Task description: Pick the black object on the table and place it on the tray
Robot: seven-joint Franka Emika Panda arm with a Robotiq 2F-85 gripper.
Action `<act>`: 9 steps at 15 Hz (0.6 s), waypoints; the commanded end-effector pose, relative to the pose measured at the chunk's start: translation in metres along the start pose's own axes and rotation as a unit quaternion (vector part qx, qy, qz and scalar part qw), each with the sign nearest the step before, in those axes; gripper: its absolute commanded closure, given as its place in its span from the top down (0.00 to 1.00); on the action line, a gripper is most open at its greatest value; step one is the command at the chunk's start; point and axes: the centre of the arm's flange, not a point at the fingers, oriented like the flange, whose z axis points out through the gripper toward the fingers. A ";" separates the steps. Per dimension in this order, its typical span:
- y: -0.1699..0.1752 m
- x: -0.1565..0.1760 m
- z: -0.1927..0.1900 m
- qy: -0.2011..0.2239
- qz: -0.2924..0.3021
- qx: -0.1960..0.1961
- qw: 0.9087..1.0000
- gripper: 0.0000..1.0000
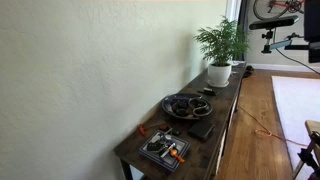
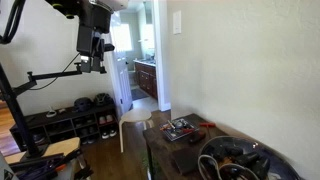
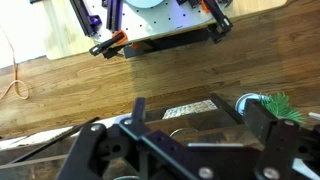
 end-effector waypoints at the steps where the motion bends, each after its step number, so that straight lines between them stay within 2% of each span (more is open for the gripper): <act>1: 0.000 0.000 0.000 0.000 0.000 0.000 1.000 1.00; 9: 0.000 0.008 0.004 0.004 -0.004 0.005 1.000 1.00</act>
